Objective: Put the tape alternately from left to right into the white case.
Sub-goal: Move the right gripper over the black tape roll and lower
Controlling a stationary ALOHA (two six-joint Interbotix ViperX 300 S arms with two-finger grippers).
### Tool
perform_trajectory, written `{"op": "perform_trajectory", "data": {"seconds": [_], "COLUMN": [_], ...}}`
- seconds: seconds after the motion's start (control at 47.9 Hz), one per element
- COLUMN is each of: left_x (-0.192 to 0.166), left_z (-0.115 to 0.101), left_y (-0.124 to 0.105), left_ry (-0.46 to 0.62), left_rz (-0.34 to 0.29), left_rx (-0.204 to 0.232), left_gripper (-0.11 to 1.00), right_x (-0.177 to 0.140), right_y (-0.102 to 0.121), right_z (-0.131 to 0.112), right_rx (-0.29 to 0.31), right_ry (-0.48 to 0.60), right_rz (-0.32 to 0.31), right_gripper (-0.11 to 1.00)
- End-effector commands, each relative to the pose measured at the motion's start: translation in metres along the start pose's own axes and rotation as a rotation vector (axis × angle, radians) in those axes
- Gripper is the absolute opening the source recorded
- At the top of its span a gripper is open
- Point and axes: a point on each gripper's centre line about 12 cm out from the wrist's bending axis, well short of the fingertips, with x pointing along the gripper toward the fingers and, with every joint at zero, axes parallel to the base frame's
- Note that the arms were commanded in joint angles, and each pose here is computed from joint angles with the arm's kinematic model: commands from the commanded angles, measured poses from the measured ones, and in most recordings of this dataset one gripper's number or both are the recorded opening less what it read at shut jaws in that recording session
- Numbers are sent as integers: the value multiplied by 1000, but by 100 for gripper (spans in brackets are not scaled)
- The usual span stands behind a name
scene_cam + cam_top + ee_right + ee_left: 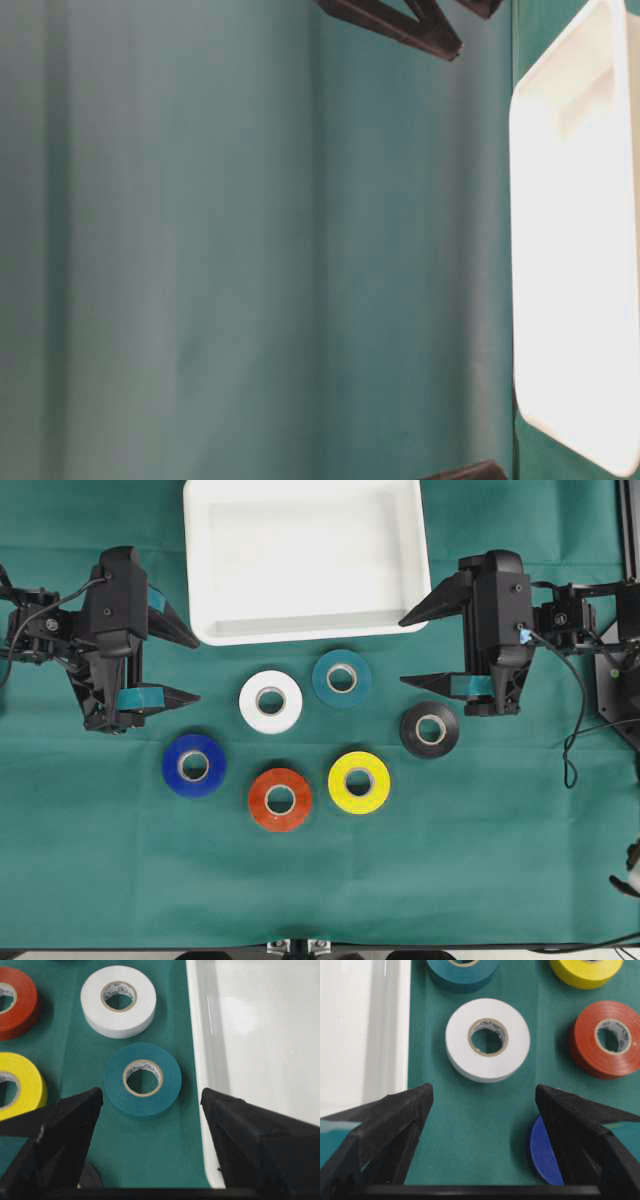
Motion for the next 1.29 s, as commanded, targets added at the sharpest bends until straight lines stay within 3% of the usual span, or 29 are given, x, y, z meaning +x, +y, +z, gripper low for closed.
{"op": "perform_trajectory", "data": {"seconds": [0.0,0.626,1.023,1.273], "left_x": [-2,-2,-2,-2], "left_z": [9,8,7,3], "left_y": [-2,-5,-6,-5], "left_ry": [-27,-24,-23,-13], "left_rz": [-6,-13,-16,-14], "left_rx": [-3,3,5,5], "left_gripper": [54,54,54,54], "right_x": [-2,17,23,21], "right_y": [6,50,51,47], "right_z": [9,-4,-15,-34], "right_rx": [14,59,52,47], "right_ry": [-20,85,161,274], "right_rz": [16,118,106,78], "right_gripper": [89,89,89,89]}}
